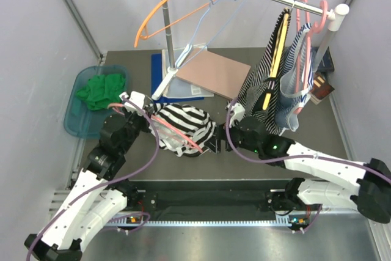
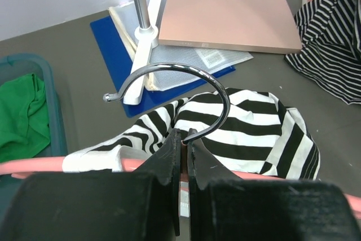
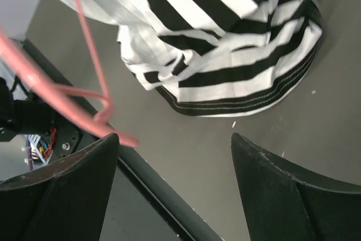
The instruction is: Place the tank top on the hanger
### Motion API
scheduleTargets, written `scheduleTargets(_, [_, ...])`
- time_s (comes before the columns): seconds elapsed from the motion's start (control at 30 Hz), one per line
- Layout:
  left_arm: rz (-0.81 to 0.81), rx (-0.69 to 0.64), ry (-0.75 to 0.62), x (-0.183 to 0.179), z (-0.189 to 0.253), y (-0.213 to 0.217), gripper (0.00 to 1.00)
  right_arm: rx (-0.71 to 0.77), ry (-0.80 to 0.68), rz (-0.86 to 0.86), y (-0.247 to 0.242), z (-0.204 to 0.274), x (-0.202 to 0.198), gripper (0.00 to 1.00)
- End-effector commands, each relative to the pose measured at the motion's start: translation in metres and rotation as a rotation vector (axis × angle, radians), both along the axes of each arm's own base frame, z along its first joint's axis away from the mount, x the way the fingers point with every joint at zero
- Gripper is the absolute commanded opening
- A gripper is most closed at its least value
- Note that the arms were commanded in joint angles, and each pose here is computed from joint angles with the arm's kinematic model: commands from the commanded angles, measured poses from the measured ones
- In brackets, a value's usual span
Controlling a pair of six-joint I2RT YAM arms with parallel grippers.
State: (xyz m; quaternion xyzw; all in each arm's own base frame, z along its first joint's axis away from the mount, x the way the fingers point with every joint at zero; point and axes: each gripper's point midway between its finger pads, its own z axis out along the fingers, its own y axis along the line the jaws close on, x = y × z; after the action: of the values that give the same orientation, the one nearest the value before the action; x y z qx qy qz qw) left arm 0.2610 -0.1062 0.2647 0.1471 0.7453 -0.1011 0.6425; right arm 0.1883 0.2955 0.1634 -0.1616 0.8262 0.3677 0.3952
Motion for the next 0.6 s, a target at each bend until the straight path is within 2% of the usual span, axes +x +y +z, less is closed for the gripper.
scheduleTargets(0.0, [-0.038,-0.033,-0.123,-0.008,0.029,-0.002,0.0,0.06,0.015,-0.04,0.018,0.006,0.018,0.78])
scheduleTargets(0.23, [-0.039,-0.031,-0.129,-0.01,0.029,-0.001,0.0,0.06,0.114,0.054,0.06,-0.025,0.021,0.65])
scheduleTargets(0.57, [-0.058,-0.034,-0.117,-0.009,0.026,-0.005,0.0,0.085,0.171,0.122,0.107,-0.048,0.03,0.61])
